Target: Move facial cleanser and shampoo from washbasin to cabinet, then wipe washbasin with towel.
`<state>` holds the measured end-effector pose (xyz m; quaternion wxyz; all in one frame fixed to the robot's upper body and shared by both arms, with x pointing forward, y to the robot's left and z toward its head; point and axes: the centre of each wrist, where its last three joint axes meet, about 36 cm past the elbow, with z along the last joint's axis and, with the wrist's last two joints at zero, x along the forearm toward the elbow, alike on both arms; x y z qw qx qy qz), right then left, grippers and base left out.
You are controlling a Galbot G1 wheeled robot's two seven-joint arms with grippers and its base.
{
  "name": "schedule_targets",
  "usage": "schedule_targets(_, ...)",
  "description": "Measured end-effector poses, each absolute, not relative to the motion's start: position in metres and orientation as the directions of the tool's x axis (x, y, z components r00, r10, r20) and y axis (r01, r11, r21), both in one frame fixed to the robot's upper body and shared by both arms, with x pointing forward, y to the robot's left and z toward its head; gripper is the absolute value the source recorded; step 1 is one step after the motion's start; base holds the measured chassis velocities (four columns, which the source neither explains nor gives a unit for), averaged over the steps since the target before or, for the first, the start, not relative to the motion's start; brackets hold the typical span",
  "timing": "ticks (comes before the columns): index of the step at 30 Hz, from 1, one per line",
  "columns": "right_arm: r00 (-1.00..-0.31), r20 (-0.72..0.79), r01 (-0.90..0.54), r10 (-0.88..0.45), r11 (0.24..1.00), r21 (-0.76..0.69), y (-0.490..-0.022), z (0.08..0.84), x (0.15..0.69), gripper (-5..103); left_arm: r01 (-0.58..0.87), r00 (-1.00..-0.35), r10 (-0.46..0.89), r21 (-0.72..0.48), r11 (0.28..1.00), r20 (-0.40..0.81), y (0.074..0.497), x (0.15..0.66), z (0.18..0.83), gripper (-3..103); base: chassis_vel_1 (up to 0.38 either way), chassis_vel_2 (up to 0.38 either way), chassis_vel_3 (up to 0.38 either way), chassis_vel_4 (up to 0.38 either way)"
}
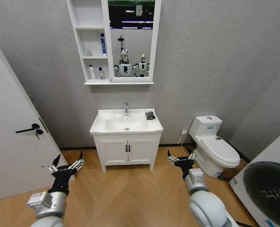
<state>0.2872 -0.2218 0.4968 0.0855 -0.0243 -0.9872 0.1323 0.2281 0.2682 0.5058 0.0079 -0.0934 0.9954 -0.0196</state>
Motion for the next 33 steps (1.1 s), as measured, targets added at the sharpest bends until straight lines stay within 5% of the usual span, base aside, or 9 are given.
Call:
schedule_targets(16,-0.989,0.138,0.02,0.056,0.968,-0.25,-0.223,0.4926,0.2877,100,-0.183,-0.983,-0.184,-0.049,0.982,-0.008,0.2662,0.2268,0.508,100,0.18,-0.18,-0.174,0.173)
schedule_targets(33,-0.99,0.129,0.02,0.052,0.971,-0.239,-0.2249,0.4913,0.2928,100,-0.184,-0.983,-0.184,-0.027,0.983,-0.015,0.2656,0.228,0.5027,100,0.001,0.025,0.022,0.001)
